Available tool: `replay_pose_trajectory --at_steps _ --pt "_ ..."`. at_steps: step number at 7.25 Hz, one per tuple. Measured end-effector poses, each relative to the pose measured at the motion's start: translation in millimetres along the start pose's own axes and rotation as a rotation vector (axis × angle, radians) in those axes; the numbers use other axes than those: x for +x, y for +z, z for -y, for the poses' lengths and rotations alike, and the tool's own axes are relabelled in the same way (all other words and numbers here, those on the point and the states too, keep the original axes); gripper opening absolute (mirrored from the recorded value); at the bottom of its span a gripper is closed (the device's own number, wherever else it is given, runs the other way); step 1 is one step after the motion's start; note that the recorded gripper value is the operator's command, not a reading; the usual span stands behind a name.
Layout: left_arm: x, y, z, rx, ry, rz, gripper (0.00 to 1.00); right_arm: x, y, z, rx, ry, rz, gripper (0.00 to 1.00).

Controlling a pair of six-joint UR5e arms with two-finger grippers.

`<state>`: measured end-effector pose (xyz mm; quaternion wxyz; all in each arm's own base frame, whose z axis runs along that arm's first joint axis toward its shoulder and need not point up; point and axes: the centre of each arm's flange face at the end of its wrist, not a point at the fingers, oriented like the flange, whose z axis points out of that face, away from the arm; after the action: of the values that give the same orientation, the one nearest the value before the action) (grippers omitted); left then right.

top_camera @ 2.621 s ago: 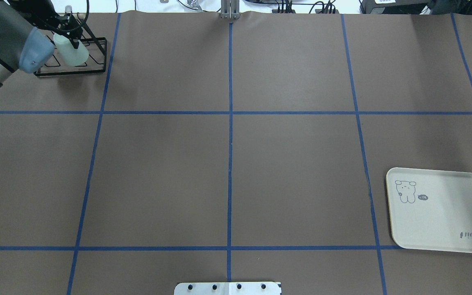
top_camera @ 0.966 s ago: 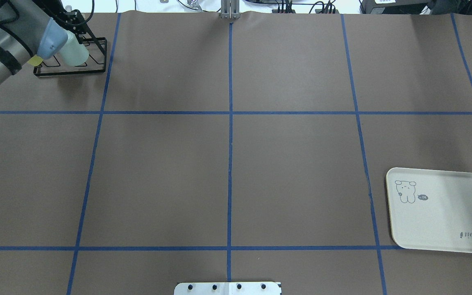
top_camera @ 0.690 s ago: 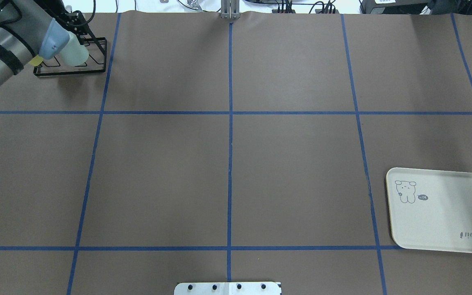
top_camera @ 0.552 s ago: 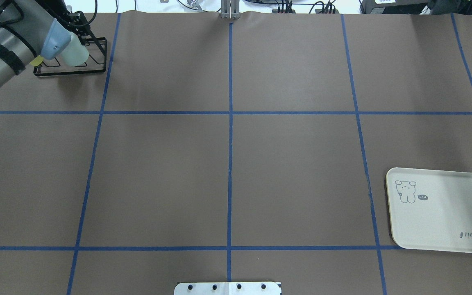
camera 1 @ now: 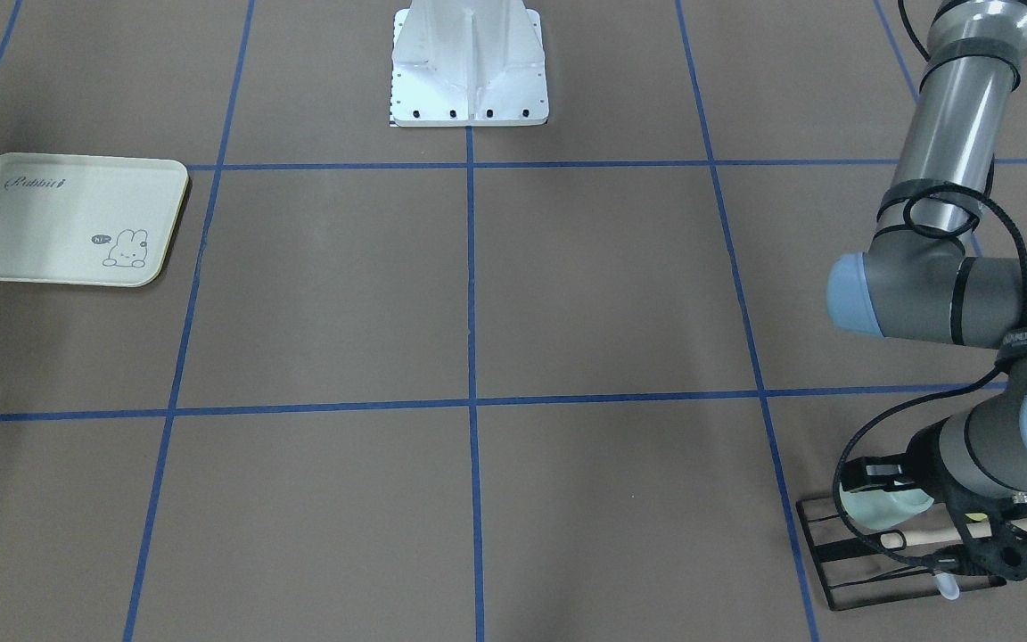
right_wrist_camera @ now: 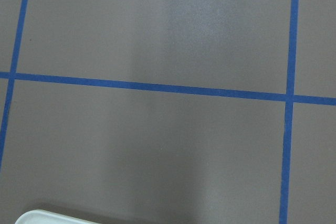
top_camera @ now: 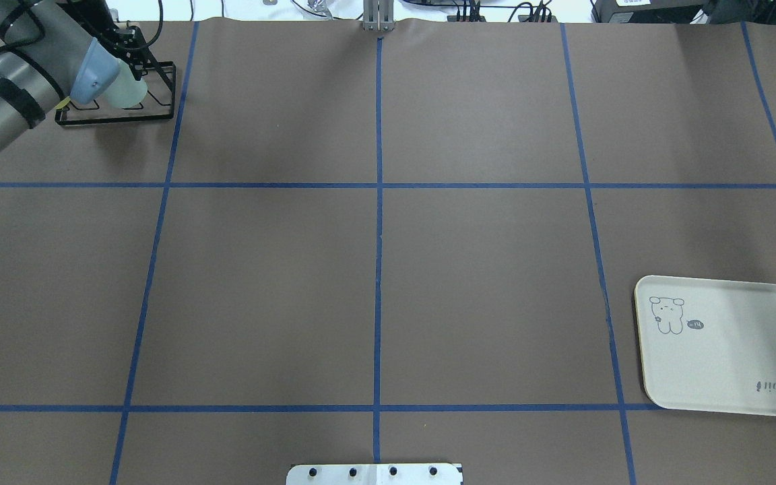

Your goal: Left arm grabs green cup and hands to right arm on tray

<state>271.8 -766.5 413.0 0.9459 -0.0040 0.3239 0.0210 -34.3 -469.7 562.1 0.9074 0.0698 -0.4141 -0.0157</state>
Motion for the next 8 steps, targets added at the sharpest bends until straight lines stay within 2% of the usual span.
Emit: replay_pose_trajectory --at_steps 1,2,3,6,8 --pt "-1 2 0 -0.001 0.000 0.001 0.76 -1 0 1 -0.001 -0.003 0.000 1.00" --pt "-2 3 0 -0.001 0.000 0.001 0.43 -3 1 1 -0.001 -0.005 0.001 1.00" --pt "-3 3 1 0.001 -0.003 0.001 0.00 -4 2 2 -0.002 -0.009 0.001 1.00" --pt "-17 -23 6 0.025 -0.020 -0.016 0.00 -10 3 3 -0.004 -0.019 0.004 0.99" --pt "-26 -65 7 0.032 -0.040 -0.103 0.00 -14 5 4 -0.007 -0.029 0.004 0.99"
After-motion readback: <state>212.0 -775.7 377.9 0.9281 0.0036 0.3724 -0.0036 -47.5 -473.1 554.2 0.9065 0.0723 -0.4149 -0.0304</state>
